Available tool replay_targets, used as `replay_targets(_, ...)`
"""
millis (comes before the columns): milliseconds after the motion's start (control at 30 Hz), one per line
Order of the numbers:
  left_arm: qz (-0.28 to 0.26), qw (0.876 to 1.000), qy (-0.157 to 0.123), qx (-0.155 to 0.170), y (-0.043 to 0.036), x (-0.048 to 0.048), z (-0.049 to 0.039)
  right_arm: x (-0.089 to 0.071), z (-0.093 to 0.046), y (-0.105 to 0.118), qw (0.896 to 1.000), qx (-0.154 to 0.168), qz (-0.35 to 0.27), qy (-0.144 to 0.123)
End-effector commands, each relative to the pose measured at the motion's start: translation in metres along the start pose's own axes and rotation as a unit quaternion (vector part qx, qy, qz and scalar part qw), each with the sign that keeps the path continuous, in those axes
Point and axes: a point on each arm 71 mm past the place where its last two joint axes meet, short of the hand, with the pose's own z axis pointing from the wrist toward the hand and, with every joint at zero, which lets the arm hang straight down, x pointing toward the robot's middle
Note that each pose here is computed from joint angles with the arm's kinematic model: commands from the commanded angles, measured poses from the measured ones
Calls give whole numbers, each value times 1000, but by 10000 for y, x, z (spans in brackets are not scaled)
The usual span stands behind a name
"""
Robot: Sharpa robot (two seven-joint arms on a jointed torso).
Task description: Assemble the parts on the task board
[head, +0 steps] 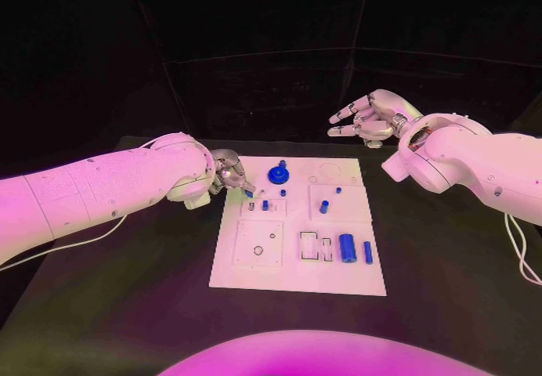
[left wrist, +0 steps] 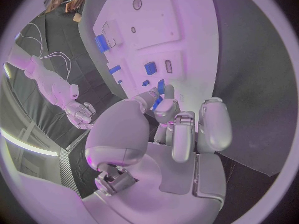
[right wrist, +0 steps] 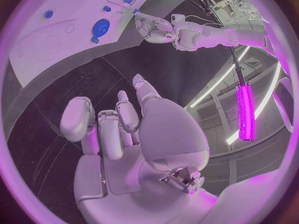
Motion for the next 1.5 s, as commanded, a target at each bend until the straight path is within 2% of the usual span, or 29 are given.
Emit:
replay_targets(33, 17, 1000, -24, -3, 1, 21, 8, -2, 4, 16, 1000, -5, -1, 3)
replay_targets(267, 38, 999, -16, -11, 12, 104, 35, -2, 5, 14, 1000, -4, -1, 3)
replay_targets(700, 64, 998, 14, -16, -22, 178, 57, 9, 14, 22, 1000, -6, -1, 5)
replay_targets(1267, 72, 997, 28, -13, -69, 217, 64, 16, 18, 25, 1000, -7, -1, 7)
replay_targets(1500, 74, 997, 31, -13, -60, 221, 55, 14, 18, 22, 1000, -7, -1, 7)
